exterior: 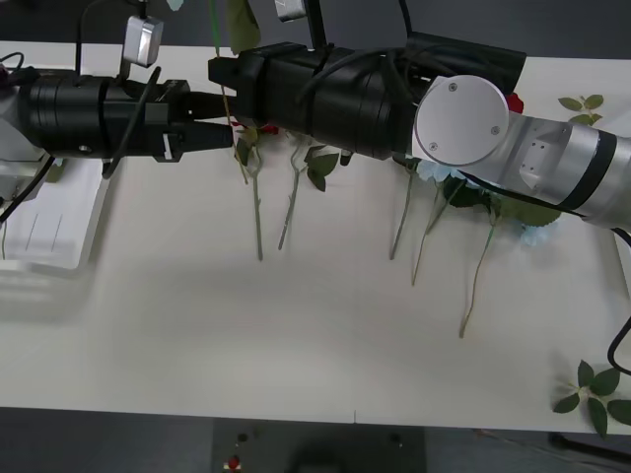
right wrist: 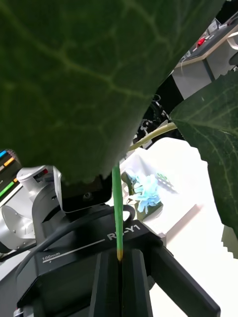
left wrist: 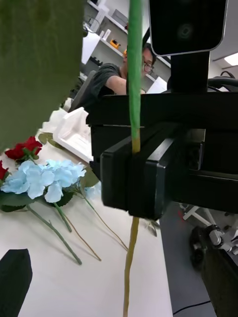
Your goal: Put the red flowers into the right box and the blue flowers into the left box
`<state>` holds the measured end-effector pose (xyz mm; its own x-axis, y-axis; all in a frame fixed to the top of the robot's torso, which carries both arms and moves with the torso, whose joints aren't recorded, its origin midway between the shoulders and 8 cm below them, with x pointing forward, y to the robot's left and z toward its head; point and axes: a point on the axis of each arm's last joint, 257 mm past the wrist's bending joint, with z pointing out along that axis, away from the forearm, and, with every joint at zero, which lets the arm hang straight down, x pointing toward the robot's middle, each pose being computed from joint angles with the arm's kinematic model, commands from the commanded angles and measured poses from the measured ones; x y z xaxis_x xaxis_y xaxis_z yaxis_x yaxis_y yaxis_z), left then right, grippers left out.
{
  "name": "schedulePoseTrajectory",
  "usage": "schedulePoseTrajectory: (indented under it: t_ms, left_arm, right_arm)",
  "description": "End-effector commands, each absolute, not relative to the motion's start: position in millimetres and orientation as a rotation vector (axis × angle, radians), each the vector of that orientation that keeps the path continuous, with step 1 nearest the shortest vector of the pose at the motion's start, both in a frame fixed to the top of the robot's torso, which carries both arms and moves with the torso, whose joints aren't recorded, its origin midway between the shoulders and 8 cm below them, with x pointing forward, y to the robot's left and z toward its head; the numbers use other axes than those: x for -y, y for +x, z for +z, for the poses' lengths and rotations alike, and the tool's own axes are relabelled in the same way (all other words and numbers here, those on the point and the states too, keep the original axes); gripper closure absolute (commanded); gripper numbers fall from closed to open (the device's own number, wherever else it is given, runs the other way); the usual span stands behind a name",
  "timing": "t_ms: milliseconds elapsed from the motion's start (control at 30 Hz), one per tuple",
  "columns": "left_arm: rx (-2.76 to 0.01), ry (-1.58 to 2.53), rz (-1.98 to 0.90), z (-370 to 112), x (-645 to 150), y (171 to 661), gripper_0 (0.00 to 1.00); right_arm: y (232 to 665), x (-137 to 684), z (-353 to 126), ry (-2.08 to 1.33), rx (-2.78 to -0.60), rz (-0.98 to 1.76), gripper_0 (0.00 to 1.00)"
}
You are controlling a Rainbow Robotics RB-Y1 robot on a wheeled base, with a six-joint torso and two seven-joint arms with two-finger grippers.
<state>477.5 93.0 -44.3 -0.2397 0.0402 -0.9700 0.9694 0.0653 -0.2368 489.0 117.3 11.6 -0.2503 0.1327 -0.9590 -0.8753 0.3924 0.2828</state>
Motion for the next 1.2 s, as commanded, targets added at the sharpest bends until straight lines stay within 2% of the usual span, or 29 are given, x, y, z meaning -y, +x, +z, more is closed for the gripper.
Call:
schedulePoseTrajectory:
  t_ms: [33,300,367,400,433,1100,1133,1200]
  left_arm:
    - [-1.393,1.135,-1.282,-27.7,-87.2,473.7,0.0]
    - [-1.396,1.139,-1.29,-30.0,-84.8,472.1,0.0]
    - [-1.395,1.141,-1.289,-29.3,-84.6,472.2,0.42]
    - [-1.394,1.142,-1.289,-29.4,-84.4,471.6,0.84]
    - [-1.392,1.145,-1.289,-28.8,-83.9,471.1,1.0]
    - [-1.391,1.143,-1.289,-28.4,-83.9,471.4,1.0]
    - [-1.387,1.141,-1.288,-27.1,-83.9,471.6,1.0]
    - [-1.391,1.143,-1.289,-28.4,-83.9,471.4,1.0]
  right_arm:
    - [480.8,-123.9,36.7,-0.697,-1.481,1.145,1.0]
    - [480.8,-123.9,36.7,-0.697,-1.481,1.145,1.0]
    - [480.8,-123.9,36.7,-0.697,-1.481,1.145,1.0]
    - [480.8,-123.9,36.7,-0.697,-1.481,1.145,1.0]
    - [480.8,-123.9,36.7,-0.697,-1.481,1.145,1.0]
    - [480.8,-123.9,36.7,-0.697,-1.481,1.145,1.0]
    - [480.8,-123.9,36.7,-0.697,-1.481,1.145,0.98]
    - [480.8,-123.9,36.7,-0.697,-1.481,1.145,0.41]
